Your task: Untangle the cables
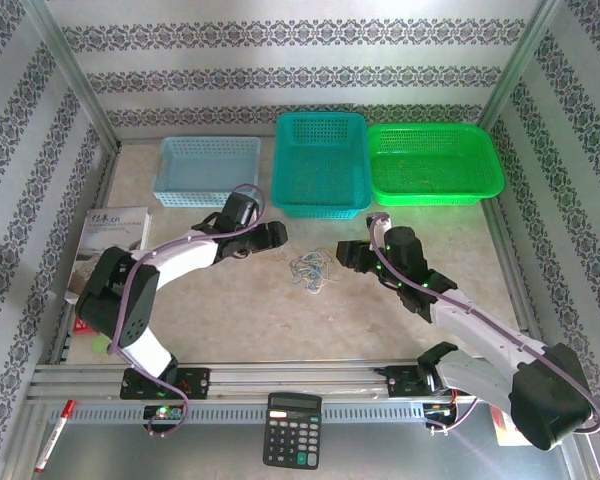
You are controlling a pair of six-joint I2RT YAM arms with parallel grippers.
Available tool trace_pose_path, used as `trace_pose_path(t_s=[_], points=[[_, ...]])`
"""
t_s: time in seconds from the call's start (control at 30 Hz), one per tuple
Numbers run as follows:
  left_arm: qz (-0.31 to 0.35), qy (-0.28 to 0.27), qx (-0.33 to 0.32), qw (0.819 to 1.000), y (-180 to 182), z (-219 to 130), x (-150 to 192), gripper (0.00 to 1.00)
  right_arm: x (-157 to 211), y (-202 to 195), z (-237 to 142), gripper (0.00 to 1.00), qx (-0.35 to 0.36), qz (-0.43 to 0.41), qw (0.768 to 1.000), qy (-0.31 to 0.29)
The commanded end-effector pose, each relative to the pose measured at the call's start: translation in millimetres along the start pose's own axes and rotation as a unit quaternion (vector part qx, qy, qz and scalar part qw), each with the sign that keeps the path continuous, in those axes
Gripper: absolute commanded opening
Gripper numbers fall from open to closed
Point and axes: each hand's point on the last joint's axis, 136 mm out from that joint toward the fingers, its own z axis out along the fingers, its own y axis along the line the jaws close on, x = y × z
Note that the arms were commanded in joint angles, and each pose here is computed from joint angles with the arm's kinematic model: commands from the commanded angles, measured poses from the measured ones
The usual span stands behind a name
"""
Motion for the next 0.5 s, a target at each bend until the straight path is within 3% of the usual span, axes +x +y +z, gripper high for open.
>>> trace_pose_path(t_s=[0.0,0.23,0.47], points=[[0.052,0.031,-0.028,0.998,-2,11,9,0.71,-2,12,-2,0.53,-0.015,-0.005,1.000,0.005],[0.089,0.047,-0.078,0.992,3,29,13,0.62,5,15,0,0.53,-0.018,-0.005,1.000,0.009],[0.097,0.051,-0.084,0.990,6,39,14,0.55,7,19,0,0.53,-0.025,-0.004,1.000,0.011]])
